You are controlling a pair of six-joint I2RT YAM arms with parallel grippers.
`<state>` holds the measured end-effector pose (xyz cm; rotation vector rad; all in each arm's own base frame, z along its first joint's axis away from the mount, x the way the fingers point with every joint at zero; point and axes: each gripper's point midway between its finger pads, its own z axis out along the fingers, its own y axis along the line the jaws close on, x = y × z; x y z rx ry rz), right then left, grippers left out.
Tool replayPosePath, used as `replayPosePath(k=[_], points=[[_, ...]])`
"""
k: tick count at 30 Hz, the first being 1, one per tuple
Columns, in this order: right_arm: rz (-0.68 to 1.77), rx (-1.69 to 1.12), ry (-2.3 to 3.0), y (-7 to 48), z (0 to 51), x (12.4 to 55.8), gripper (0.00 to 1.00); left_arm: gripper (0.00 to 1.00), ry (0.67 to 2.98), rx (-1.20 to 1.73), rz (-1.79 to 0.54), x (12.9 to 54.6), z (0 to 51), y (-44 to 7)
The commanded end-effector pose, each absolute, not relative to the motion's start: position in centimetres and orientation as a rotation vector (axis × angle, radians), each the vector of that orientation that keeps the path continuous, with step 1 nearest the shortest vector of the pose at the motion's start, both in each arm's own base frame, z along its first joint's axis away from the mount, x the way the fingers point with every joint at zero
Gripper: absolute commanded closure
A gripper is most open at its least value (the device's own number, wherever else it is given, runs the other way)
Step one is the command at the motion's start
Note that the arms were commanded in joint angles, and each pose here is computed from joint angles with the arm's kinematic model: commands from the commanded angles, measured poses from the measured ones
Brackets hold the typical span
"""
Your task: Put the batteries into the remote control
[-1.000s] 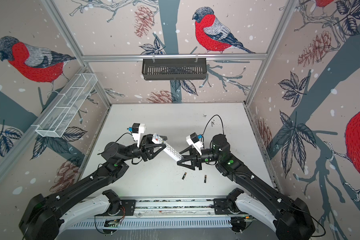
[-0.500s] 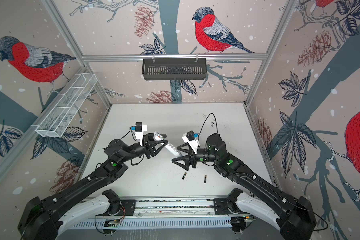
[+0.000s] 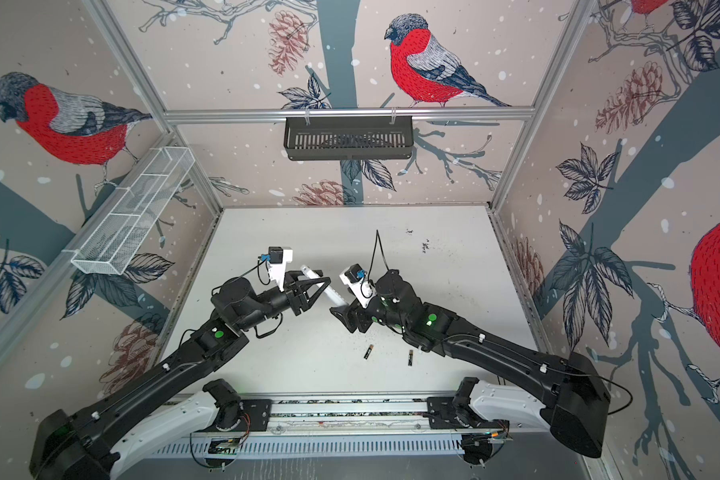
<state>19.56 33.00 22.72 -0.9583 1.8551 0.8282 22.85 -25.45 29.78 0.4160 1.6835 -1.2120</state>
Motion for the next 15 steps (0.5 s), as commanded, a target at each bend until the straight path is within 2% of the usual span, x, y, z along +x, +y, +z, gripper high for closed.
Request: replayPosePath(k=[1, 7, 11, 15], points=[[0.739, -0.939, 1.849, 33.4, 22.7, 20.7, 0.32, 0.87, 1.694, 0.418, -1.188, 23.0, 29.9, -25.3], [0.748, -1.005, 1.857, 34.4, 22.6, 19.9, 0.57, 0.87, 1.724, 0.420, -1.169, 23.1, 29.4, -25.2], [0.779, -1.041, 1.857, 34.6, 22.6, 19.3, 0.64, 0.85, 1.730, 0.445, -1.189, 22.8, 29.3, -25.6], [0.828, -1.078, 1.859, 34.5, 22.5, 18.7, 0.67, 0.72, 1.720, 0.476, -1.216, 22.4, 29.5, -26.0]])
